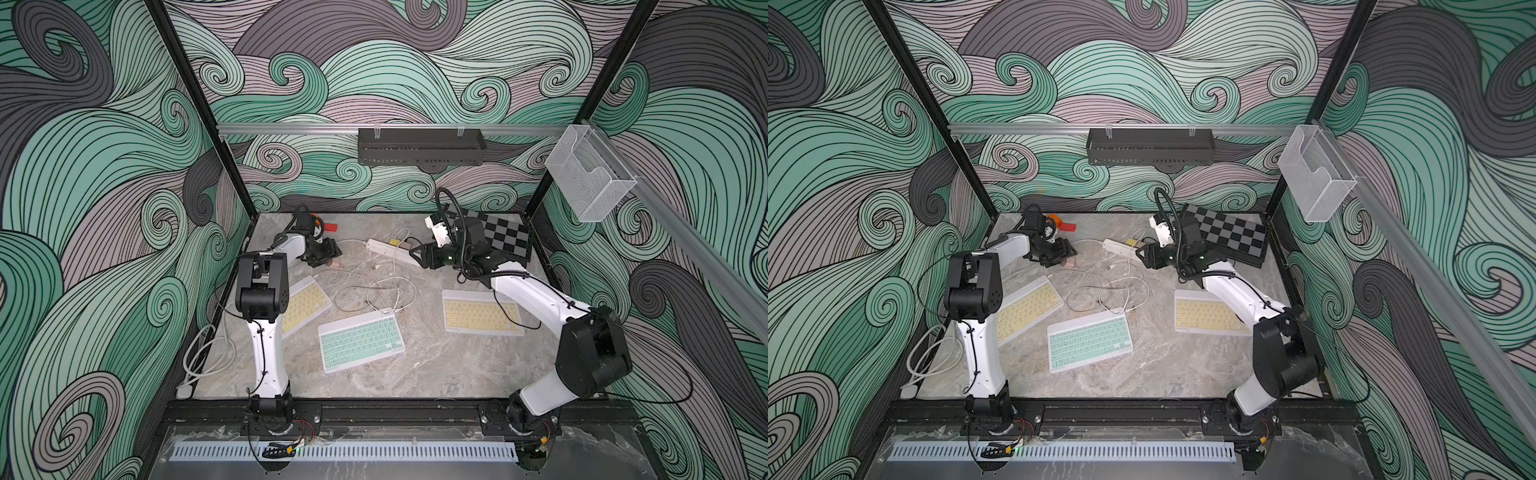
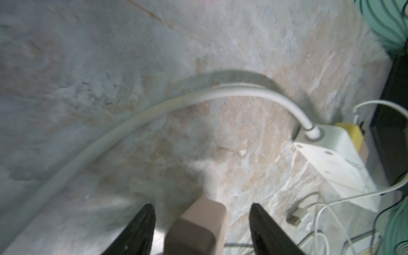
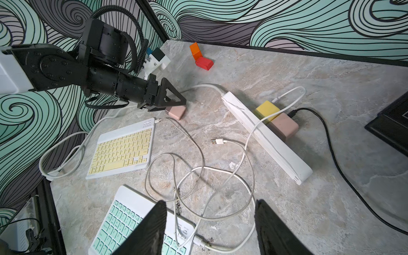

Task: Unplug the wireless keyboard
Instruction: Place the plug at the center of the board, then pick up the keyboard from the center of the board.

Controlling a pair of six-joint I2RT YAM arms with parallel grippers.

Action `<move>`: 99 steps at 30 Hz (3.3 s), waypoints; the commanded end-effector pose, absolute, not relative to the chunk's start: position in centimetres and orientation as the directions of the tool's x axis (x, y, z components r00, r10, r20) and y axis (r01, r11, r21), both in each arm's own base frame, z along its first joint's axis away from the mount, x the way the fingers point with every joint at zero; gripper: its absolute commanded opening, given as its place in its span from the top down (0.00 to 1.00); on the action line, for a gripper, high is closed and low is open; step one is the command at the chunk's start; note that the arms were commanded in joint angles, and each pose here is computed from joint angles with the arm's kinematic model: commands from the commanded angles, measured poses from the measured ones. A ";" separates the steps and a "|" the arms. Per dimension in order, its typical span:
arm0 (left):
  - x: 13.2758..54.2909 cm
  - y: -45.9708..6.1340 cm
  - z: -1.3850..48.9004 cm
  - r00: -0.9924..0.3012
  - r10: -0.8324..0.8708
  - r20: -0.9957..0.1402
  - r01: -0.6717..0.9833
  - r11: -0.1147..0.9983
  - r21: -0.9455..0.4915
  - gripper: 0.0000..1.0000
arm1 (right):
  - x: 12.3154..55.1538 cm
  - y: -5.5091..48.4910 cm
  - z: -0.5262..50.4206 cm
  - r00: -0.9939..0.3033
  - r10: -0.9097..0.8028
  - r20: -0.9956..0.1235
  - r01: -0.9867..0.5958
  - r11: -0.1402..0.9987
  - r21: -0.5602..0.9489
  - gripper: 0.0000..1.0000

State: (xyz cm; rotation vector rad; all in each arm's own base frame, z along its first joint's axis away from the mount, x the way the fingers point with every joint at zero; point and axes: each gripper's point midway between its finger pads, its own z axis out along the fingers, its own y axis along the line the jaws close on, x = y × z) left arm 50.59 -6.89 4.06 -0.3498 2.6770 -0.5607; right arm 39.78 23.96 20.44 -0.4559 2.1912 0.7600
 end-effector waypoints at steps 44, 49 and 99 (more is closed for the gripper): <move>45.9 -4.3 0.5 -0.912 0.388 -0.134 0.393 0.920 -0.010 0.54 | 38.7 24.9 19.1 -0.666 -0.098 -0.739 -0.564 0.714 0.414 0.36; 44.8 -5.8 0.2 -0.907 0.404 -0.116 0.415 0.905 -0.092 0.56 | 38.8 24.9 19.2 -0.663 -0.099 -0.742 -0.565 0.716 0.409 0.36; 44.7 -28.0 24.7 -0.766 0.056 -0.641 0.458 0.746 -0.483 0.98 | 35.9 31.9 18.0 -0.761 0.046 -0.647 -0.547 0.490 0.678 0.31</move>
